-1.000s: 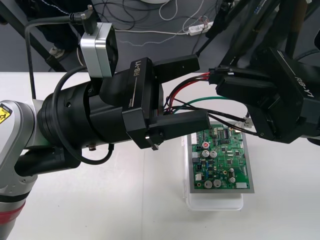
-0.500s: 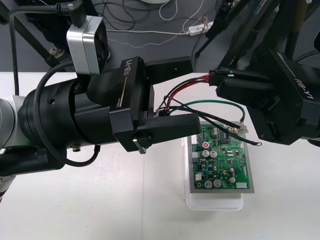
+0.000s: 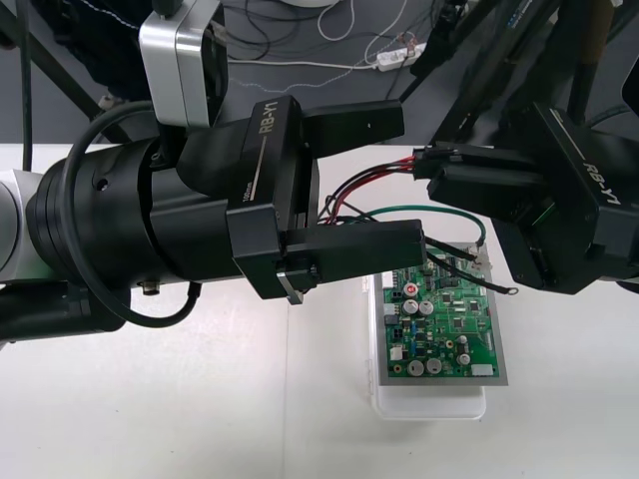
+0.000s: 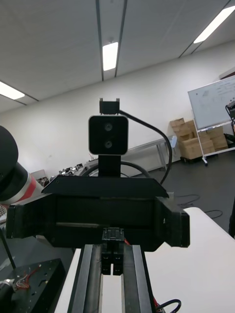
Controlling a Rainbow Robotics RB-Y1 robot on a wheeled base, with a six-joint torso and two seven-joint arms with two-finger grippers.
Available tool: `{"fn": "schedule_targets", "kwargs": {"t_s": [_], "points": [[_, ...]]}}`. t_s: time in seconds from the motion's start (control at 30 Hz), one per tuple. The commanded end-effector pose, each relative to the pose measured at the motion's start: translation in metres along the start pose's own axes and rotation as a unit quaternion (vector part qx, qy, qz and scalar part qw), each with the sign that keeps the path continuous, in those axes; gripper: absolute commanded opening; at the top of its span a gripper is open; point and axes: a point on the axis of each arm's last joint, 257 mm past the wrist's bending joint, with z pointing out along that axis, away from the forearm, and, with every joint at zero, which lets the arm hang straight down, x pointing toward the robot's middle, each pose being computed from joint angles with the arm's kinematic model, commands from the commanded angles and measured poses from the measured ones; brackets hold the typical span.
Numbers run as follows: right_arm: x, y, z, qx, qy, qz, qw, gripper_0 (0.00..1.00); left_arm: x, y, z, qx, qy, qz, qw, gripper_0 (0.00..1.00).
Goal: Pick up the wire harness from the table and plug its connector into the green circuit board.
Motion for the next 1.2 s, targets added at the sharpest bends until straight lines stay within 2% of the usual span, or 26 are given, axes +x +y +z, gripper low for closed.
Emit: {"fn": "schedule_targets", "kwargs": {"t_s": [0.03,0.47,1.2], "points": [[-0.001,0.018,0.002,-0.016,0.035,-0.007,0.999,0.00,-0.017,-0.009,0.007,0.007,-0.002,-0.012,1.000,1.00],[-0.010,0.016,0.001,-0.015,0.074,0.001,0.997,0.00,-0.008,-0.009,0.008,0.006,0.005,-0.023,1.000,1.00],[-0.021,0.017,0.001,-0.013,0.069,0.007,0.997,0.00,-0.012,-0.009,0.015,0.001,-0.025,-0.038,0.999,1.00]]}}
